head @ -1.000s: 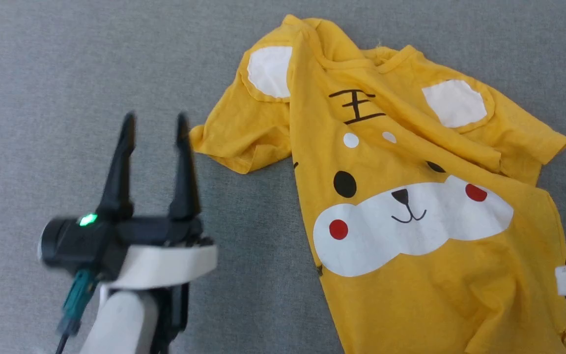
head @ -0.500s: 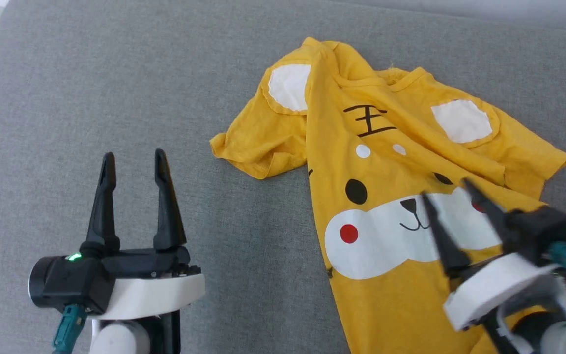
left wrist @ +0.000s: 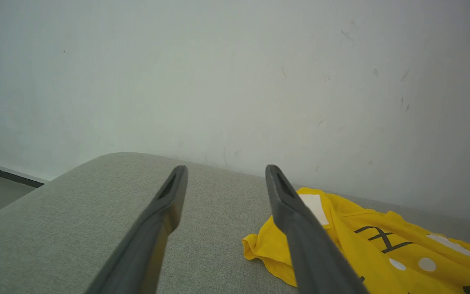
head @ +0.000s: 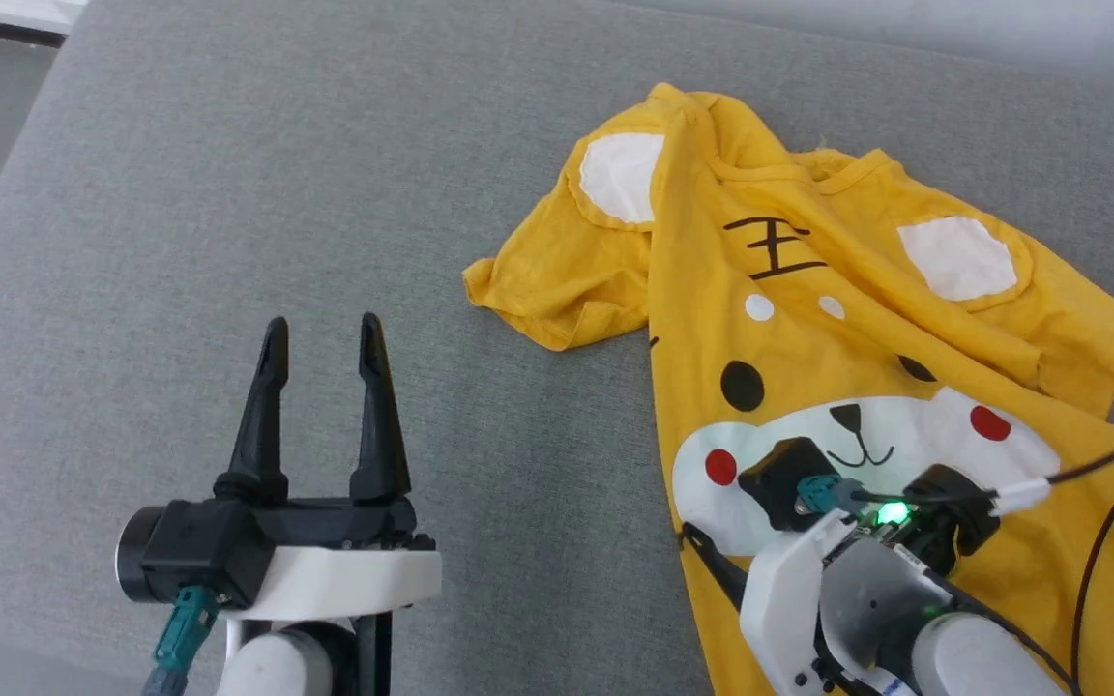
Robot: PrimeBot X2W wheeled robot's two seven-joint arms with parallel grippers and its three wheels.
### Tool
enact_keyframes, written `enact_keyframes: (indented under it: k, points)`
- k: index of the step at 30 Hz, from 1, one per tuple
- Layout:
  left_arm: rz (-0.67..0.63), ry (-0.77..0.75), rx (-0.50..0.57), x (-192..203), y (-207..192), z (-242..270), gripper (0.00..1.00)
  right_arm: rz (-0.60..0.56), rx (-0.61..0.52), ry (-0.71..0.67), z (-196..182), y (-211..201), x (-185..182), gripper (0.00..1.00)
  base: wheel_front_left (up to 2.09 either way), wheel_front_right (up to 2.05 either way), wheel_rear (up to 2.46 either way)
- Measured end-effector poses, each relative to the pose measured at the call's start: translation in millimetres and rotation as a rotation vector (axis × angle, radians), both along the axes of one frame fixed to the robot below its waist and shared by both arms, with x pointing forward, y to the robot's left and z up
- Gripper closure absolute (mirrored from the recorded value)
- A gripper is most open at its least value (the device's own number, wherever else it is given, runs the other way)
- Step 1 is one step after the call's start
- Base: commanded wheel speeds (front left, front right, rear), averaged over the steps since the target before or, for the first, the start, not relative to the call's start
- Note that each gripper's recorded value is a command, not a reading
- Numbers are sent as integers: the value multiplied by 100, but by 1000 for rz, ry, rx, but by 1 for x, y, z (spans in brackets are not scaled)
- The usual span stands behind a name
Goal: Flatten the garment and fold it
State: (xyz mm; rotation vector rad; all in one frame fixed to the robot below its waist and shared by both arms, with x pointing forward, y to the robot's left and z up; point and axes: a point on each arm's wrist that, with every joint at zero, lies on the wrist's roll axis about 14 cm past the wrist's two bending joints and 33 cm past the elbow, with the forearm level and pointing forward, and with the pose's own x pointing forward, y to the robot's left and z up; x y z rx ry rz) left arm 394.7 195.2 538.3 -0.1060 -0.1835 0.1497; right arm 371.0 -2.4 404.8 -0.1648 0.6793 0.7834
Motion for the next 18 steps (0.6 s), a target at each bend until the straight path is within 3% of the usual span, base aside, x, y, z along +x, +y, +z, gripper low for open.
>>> enact_keyframes:
  k: [4,5,7,11,18]
  points:
    - [18,5,-4,-5,5,-1,0,34,-83,45,-19,1,-2,0,0,0,0]
    - [20,7,-4,-5,6,-1,0,38,-85,45,-20,4,-1,53,0,0,0]
    - [29,9,-3,-7,8,-1,0,42,-79,36,-18,8,3,100,0,0,0]
    - [37,5,-3,-9,12,0,0,55,-4,46,-8,28,0,100,0,0,0]
    - [30,9,-19,-5,10,-3,0,205,252,222,32,85,-50,100,0,0,0]
